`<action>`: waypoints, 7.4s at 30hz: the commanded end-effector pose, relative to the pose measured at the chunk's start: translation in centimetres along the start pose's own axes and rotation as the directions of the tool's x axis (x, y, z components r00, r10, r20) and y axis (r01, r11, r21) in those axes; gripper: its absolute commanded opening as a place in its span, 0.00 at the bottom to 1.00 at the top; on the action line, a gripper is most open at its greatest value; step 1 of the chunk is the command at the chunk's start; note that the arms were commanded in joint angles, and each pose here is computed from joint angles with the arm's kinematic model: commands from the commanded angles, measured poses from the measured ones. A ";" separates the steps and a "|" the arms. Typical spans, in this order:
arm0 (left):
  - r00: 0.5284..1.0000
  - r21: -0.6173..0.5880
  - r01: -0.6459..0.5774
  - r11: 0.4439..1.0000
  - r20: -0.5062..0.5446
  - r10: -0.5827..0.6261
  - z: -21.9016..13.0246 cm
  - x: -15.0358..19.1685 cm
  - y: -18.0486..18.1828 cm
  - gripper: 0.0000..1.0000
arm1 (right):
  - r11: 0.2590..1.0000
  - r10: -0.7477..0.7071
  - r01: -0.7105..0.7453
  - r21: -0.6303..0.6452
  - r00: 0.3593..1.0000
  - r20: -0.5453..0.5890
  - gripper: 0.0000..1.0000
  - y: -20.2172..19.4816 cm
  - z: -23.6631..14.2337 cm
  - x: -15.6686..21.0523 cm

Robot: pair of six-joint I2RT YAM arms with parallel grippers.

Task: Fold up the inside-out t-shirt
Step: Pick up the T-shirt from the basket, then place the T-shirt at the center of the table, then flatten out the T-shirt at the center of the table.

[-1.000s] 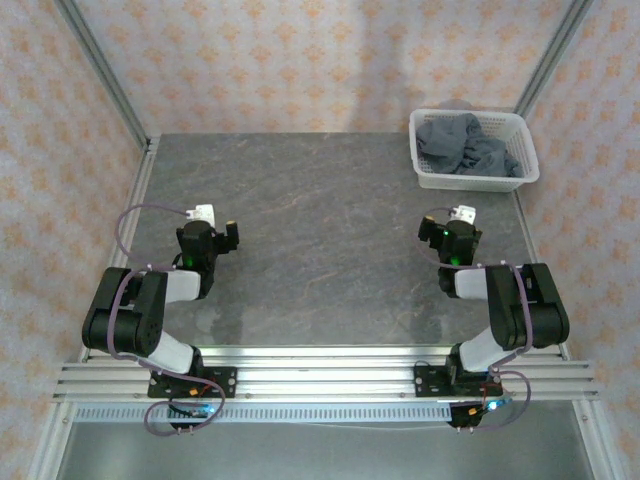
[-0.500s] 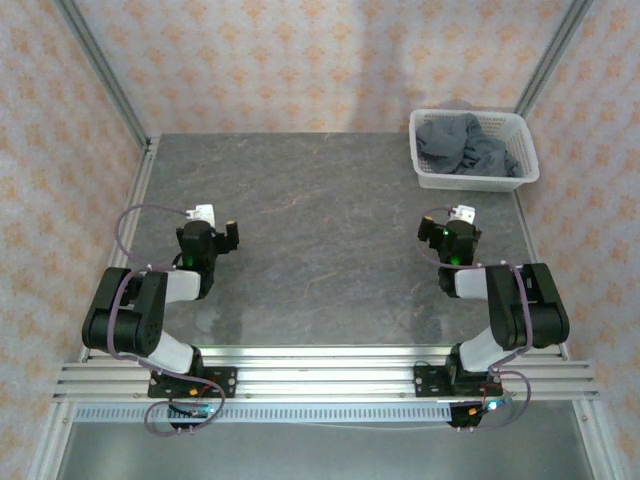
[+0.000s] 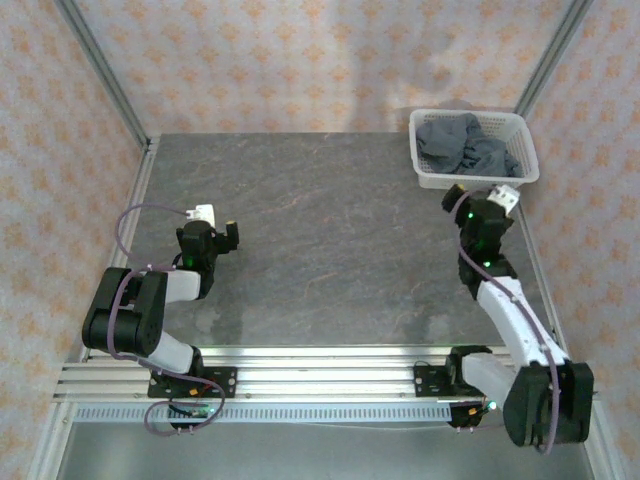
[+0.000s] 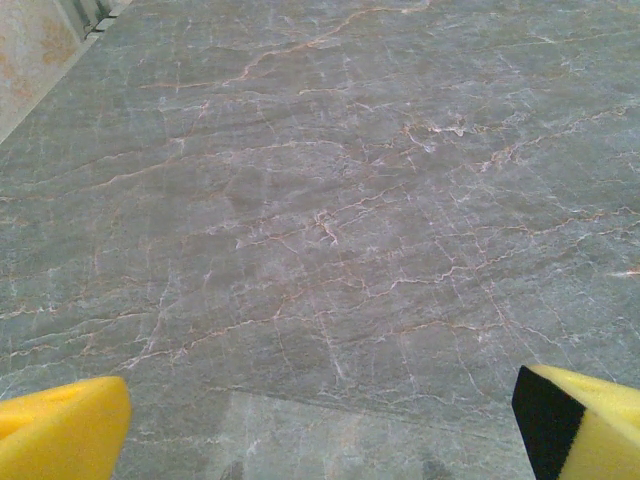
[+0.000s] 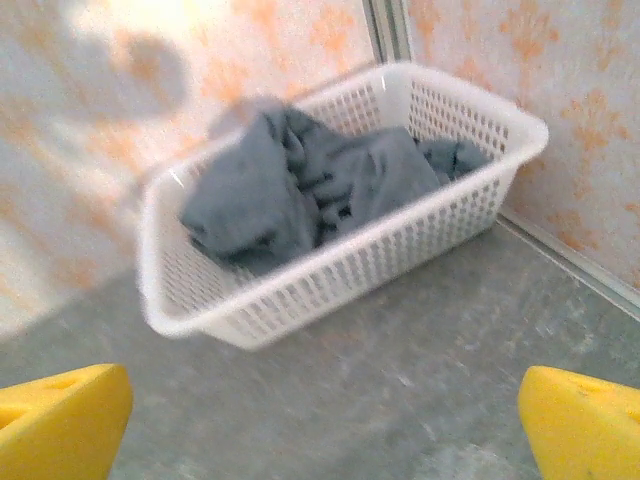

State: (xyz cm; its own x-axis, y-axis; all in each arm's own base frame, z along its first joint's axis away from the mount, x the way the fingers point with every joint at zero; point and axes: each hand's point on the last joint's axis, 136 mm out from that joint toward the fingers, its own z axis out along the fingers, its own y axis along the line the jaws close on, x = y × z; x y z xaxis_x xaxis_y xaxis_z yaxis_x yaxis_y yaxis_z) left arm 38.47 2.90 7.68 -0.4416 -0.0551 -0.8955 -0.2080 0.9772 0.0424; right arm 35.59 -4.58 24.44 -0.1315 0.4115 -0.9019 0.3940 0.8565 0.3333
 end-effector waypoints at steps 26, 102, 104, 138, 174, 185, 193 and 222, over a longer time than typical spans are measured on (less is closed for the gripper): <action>0.995 0.639 -0.090 0.764 0.093 0.039 -20.5 -7.4 -16.6 1.00 | 0.969 0.062 0.030 0.244 0.931 -0.359 0.99 2.4 26.5 2.2; 0.868 0.348 0.222 0.911 -0.497 -0.022 -5.6 -3.3 -30.2 0.00 | 0.961 -0.110 -0.108 -0.254 0.694 -0.711 0.60 11.7 0.0 16.5; 0.892 0.323 0.207 0.923 -0.450 -0.043 -6.6 -5.8 -27.9 0.00 | 0.960 -0.106 -0.116 -0.255 0.694 -0.712 0.60 11.6 0.0 16.4; 0.864 0.226 -0.103 0.969 -0.462 0.200 -4.1 -1.0 -19.0 0.74 | 0.850 -0.276 -0.205 -0.485 0.610 -0.742 0.60 19.4 -1.2 19.7; 0.982 0.158 0.122 0.980 -0.160 -0.097 -17.7 -20.3 -7.6 0.00 | 0.506 -0.483 0.118 -0.854 0.859 -0.167 0.00 28.0 -5.8 20.4; 0.980 0.472 0.169 0.865 0.012 -0.198 -26.3 -29.6 -9.4 0.00 | 0.381 -0.291 0.266 -0.885 0.944 0.159 0.00 26.4 -18.5 -2.8; 0.933 0.575 0.147 0.805 0.189 -0.305 -31.3 -33.3 -8.2 0.00 | 0.281 -0.124 0.267 -0.922 0.963 0.241 0.00 24.2 -25.4 -9.1; 0.802 -0.259 0.479 0.839 -0.260 -0.538 -11.9 -3.2 -0.2 0.51 | 0.789 -0.327 -0.150 -0.596 0.719 -0.613 0.66 27.3 -4.0 20.2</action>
State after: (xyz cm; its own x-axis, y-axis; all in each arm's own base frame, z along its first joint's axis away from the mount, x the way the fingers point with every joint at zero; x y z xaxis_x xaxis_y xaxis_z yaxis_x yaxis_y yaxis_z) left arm 30.73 -1.36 18.39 -0.5162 -0.5130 -0.6859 -0.5023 0.8299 -0.2427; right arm 39.39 28.44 21.25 -0.6675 0.1515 -0.7291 -0.3505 0.8000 0.4870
